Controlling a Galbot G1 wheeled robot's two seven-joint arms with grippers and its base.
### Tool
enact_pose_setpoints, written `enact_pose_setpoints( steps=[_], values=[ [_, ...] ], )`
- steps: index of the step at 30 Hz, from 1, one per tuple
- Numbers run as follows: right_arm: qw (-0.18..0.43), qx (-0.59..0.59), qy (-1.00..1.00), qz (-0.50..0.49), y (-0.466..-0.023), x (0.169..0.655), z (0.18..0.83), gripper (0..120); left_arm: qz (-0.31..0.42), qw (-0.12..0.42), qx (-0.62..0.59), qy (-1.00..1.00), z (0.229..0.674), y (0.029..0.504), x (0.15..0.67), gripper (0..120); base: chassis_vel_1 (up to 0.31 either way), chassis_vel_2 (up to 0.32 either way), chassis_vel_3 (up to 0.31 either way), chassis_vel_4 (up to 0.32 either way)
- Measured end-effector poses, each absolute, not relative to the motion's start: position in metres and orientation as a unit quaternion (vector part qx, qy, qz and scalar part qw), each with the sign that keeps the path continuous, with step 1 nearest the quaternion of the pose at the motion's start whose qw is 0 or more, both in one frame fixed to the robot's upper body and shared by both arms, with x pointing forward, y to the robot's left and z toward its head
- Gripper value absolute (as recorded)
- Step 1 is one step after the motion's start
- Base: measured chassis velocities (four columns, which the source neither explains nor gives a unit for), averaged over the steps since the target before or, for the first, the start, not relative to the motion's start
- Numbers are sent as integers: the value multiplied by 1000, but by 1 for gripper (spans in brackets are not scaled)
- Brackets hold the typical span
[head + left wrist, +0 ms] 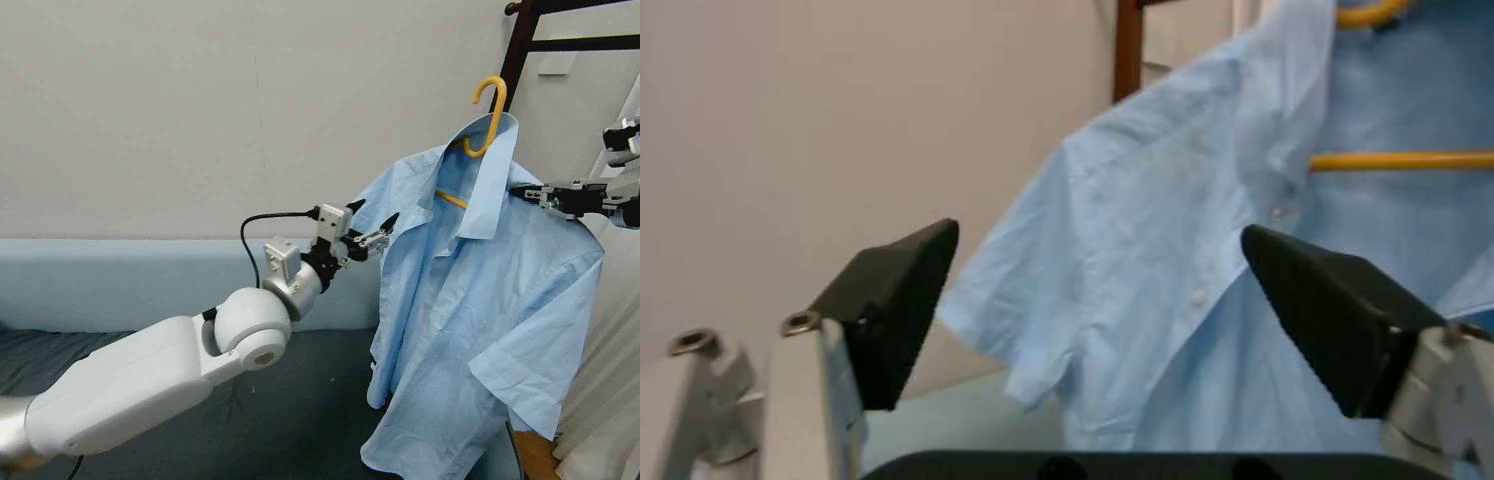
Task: Pick up the clothes from the sofa and hang them on the clothes hanger.
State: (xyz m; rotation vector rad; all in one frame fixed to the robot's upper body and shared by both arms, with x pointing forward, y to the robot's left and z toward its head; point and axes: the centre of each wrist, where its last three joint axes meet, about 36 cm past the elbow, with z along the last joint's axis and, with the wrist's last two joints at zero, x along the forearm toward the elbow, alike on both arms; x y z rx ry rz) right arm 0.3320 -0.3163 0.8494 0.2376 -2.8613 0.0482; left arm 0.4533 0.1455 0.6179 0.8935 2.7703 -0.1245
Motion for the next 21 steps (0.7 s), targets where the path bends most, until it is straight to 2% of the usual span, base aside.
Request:
enact_pose_setpoints(
  steps=[3,5,8,17,21],
  values=[
    [97,38,-994,28,-317,337,836,7,-65,99,253,960,597,182,434,99,0,0,0,0],
    [91,31,-995,28,-317,338,834,7,-68,99,244,962,595,188,431,100,0,0,0,0],
    [69,-3,-997,22,-322,346,824,7,-63,85,191,976,569,219,405,100,0,0,0,0],
    [70,-51,-996,11,-333,357,823,7,-55,69,166,982,536,224,360,100,0,0,0,0],
    [69,-105,-991,46,-344,362,834,7,-58,56,155,985,517,220,342,100,0,0,0,0]
  ],
)
